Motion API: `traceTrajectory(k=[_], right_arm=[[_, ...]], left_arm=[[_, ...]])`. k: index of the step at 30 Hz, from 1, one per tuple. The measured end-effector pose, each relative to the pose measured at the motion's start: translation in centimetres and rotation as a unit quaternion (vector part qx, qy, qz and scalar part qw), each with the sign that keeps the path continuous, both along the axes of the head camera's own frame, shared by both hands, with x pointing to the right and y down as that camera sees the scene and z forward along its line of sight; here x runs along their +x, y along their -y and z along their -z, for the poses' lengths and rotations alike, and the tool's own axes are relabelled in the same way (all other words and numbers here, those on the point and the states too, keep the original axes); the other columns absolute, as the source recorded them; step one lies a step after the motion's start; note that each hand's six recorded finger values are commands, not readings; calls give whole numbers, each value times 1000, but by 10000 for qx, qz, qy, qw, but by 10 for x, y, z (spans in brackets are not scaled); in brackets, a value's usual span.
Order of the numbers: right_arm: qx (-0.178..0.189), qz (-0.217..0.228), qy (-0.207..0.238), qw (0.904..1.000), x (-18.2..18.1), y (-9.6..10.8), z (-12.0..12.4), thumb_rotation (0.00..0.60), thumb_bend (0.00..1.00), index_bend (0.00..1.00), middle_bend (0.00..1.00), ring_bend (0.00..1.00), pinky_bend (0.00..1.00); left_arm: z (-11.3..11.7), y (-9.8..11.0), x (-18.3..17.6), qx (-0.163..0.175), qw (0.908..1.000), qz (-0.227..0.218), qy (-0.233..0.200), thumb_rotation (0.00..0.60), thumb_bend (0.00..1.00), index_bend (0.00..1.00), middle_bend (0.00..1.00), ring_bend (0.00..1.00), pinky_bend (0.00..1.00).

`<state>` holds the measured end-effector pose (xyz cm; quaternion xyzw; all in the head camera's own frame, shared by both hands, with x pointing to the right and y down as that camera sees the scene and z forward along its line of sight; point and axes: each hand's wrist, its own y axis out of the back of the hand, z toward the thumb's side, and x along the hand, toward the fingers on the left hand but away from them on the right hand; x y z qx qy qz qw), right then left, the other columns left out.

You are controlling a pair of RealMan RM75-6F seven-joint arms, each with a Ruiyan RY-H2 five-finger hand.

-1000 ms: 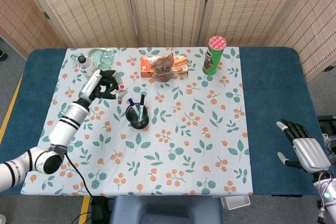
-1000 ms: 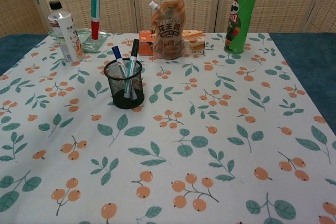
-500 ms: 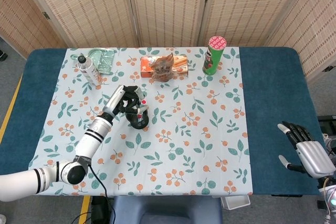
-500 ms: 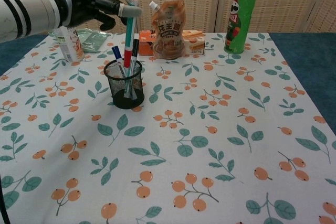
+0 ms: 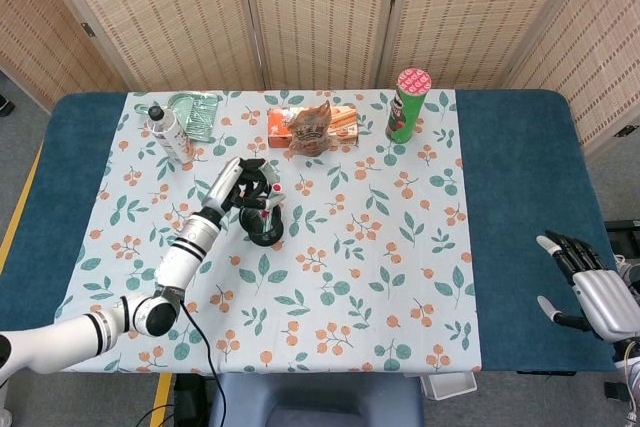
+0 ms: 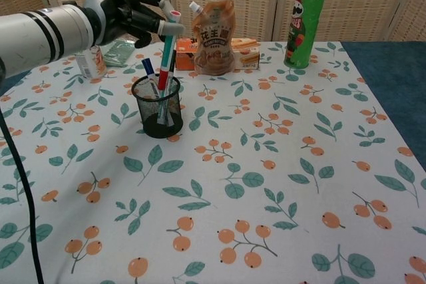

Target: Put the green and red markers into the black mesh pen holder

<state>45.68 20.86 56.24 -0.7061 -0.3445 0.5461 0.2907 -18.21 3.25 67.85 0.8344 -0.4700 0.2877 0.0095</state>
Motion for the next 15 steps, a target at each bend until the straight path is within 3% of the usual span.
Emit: traceTrajectory(k=[2,7,15], right_arm=[[23,-2,-3,10000,0,0,1,600,346,29,0,0,0],[46,-38,-4,10000,1,1,1,600,346,29,0,0,0],[111,-17,12,9999,0,-1,5,600,346,29,0,0,0]], left_arm=[[-1,-2,0,10,10000,-44,-25,600,326,663,940,595,850],[-1,-10,-1,26,9998,-192,-109,600,320,410,912,594,850],[6,-21,-3,101,9991,-378,-181,600,254,240,894,584,850]])
